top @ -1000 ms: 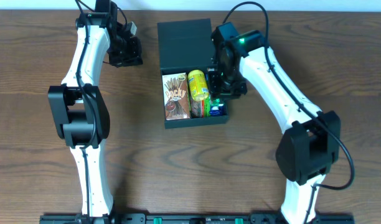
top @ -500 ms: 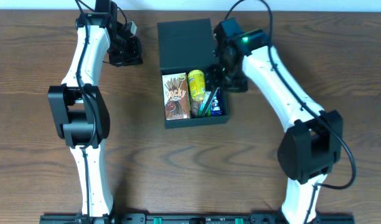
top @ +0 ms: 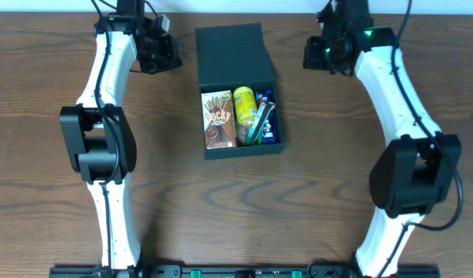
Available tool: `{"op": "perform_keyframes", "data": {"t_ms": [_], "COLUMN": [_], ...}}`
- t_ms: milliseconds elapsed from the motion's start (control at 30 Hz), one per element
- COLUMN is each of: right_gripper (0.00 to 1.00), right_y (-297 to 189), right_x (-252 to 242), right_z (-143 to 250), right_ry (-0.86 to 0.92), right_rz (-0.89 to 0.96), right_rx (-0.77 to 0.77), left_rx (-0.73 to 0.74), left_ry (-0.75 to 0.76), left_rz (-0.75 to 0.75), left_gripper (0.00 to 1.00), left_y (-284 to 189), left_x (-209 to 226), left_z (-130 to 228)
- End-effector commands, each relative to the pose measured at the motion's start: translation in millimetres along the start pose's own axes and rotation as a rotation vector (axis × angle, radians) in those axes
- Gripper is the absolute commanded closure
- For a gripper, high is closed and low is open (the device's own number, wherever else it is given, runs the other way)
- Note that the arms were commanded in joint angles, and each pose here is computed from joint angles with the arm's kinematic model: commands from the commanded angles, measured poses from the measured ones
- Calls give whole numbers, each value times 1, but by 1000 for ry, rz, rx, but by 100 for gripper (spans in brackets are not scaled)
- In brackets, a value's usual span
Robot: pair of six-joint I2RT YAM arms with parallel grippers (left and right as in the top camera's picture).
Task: Pack container
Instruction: 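Raise both grippers to the box lid edges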
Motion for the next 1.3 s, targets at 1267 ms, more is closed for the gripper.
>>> {"op": "perform_keyframes", "data": {"t_ms": [1267], "right_gripper": [99], "right_y": [144], "right_x": [-4], "right_z": [3], "right_ry": [-15], "right_rz": [-850], "right_rx": [187], "left_rx": [61], "left_ry": [-298], "left_rz": [186], "left_gripper": [94], "left_y": [76], "left_x": [-18], "left_z": [0]}}
Point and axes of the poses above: each gripper's point midway between its finger pads, its own y axis out along the fingers, its own x axis along the line the jaws close on, z = x × y, the point moved 10 cm from there along -y, back along the fingers, and after that the axes turned 5 degrees about y, right-handed, at the moved point
